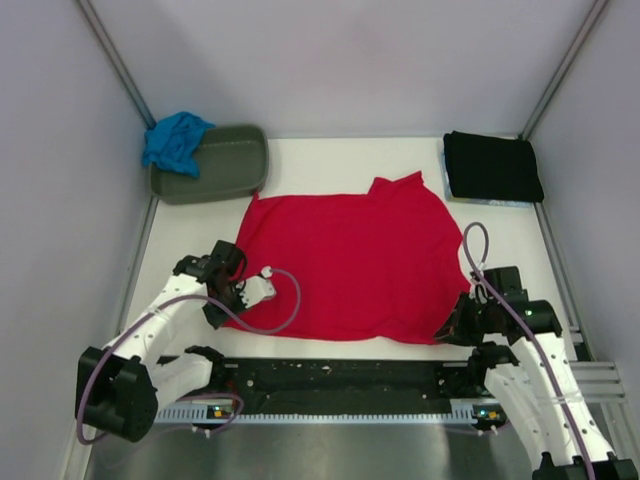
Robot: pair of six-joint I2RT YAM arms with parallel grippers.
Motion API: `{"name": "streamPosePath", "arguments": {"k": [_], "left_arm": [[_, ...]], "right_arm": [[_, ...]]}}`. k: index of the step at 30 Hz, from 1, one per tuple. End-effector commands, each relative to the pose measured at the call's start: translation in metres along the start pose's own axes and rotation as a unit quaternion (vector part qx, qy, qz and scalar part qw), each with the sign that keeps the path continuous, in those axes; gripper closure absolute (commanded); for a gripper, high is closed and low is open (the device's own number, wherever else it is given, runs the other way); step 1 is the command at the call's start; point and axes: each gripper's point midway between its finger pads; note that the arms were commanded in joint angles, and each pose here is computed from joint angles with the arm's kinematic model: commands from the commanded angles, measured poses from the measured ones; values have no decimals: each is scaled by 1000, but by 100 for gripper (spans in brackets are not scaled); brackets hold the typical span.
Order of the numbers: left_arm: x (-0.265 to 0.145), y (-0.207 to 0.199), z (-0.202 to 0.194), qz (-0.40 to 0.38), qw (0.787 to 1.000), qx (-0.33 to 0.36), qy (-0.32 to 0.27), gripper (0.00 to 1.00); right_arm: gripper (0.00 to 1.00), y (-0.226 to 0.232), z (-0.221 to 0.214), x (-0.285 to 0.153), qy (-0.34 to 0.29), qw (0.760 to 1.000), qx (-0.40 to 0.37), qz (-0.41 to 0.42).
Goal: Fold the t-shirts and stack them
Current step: Flatten out the tshirt
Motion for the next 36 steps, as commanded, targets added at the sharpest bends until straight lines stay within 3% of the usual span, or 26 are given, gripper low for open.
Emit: {"name": "streamPosePath", "arguments": {"k": [1,4,7,11,16,21,23,28,36], "left_arm": [[7,-22,-20,-48,998,6,29,100],[5,-19,-11,-47,999,7,18,100],[3,-17,-11,-46,999,9,21,100],[3,-14,-9,-39,999,9,17,100],[-1,10,0,20,1000,-2,6,100],[-9,12,16,20,999,-14,-27,100],[-9,7,19,10,999,-15,-39,100],[-3,5,17,9,999,-17,-41,100],[0,5,18,9,999,-22,-40,100]], "right_arm": [[87,-21,-51,-3,89,995,17,-34],[62,-24,-57,-6,102,994,20,-43],[45,-14,-31,-31,44,997,-3,-60],[44,4,28,-67,-53,993,-52,-90],[49,11,85,-68,-100,982,-104,-126],[49,63,85,-20,-48,965,-254,-49],[47,69,77,4,-19,953,-295,-63],[46,75,56,68,34,948,-311,-61],[46,76,32,107,84,945,-314,-30]]}}
Point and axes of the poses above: each gripper's point midway between its finger pads, its own x axis out along the fingers, its own y axis along the line the jaws close on, z = x × y, and after that the axes turned 9 degrees about -x, right-handed
